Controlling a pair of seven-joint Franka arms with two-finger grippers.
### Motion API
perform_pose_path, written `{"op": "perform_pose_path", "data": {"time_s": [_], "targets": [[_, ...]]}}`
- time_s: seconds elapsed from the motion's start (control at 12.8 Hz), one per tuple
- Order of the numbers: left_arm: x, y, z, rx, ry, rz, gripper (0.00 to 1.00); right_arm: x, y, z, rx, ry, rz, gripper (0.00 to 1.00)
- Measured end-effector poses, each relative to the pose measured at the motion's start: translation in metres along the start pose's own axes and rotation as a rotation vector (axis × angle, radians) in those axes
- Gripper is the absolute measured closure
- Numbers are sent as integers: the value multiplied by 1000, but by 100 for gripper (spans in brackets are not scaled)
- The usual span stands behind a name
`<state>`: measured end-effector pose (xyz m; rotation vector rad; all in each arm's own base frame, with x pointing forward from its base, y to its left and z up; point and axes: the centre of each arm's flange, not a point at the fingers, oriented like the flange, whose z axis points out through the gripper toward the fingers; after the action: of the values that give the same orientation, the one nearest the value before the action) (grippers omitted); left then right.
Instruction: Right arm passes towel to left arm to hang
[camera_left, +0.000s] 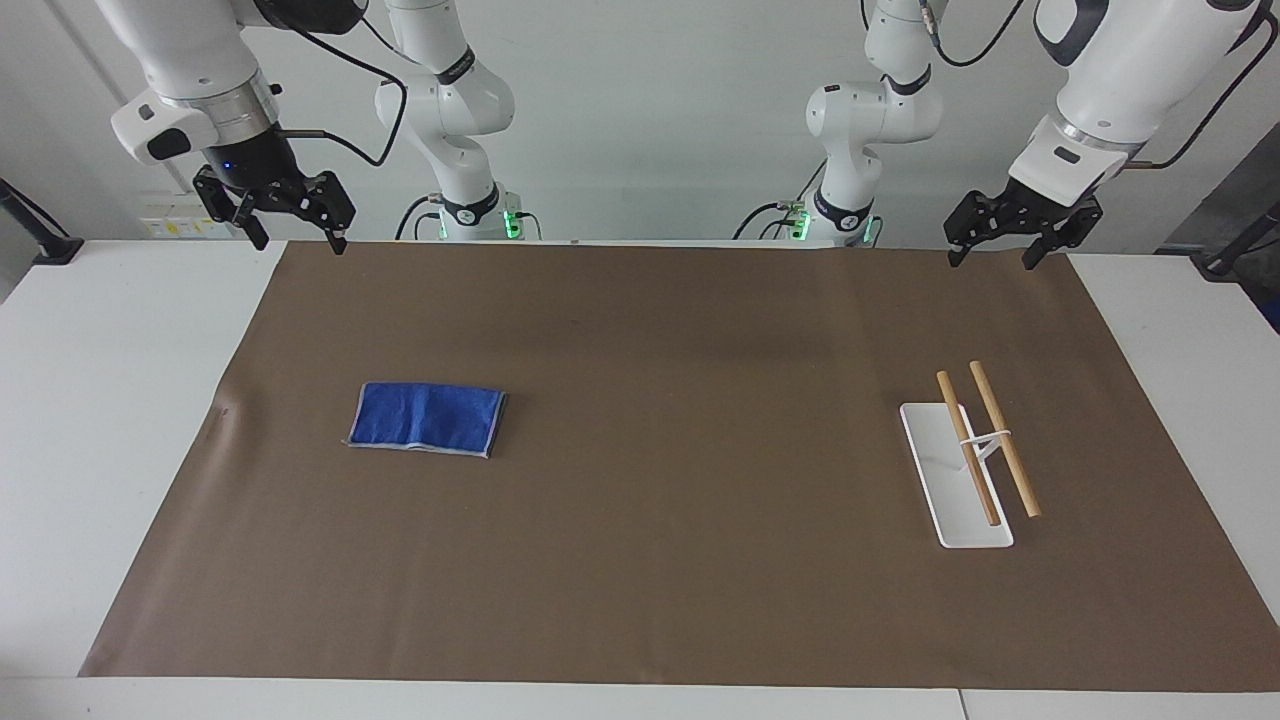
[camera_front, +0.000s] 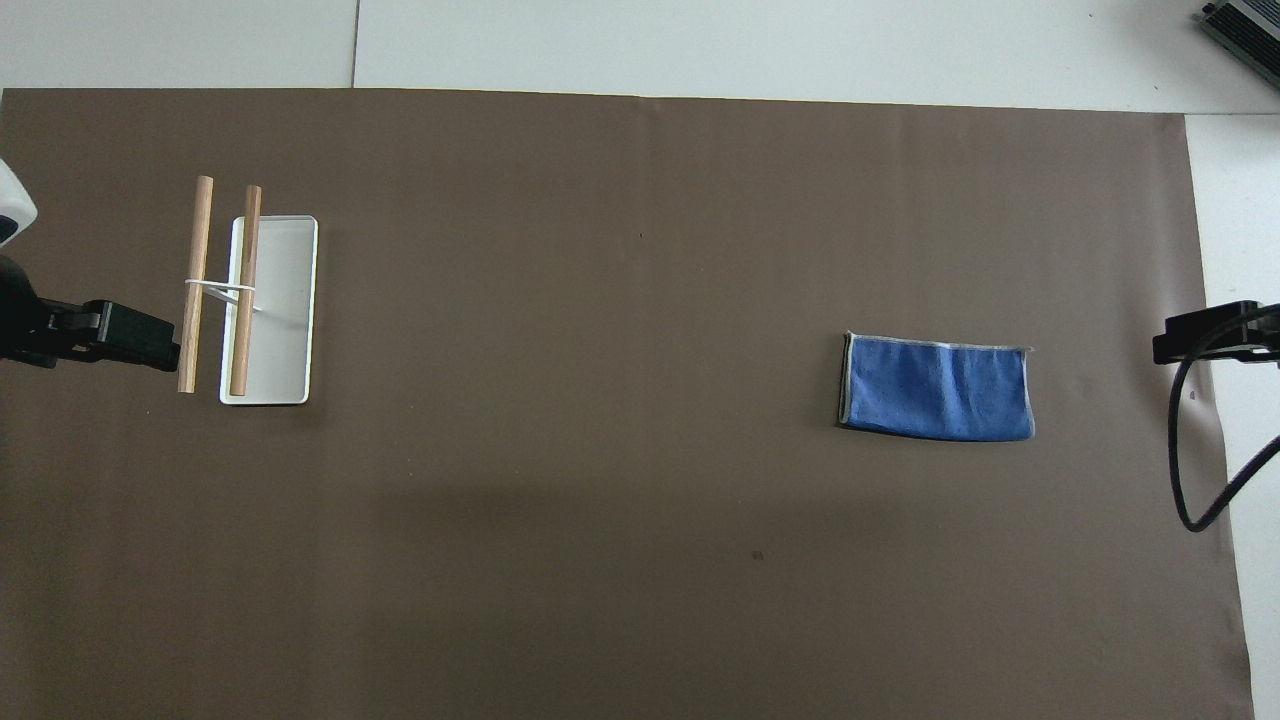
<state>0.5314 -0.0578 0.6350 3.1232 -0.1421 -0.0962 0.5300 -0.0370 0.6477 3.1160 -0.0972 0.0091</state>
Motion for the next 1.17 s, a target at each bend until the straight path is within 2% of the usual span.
{"op": "perform_pose_path", "data": {"time_s": [1.17], "targets": [[0, 0, 0, 0, 0, 0, 0, -11, 7, -10, 4, 16, 11, 0]]}}
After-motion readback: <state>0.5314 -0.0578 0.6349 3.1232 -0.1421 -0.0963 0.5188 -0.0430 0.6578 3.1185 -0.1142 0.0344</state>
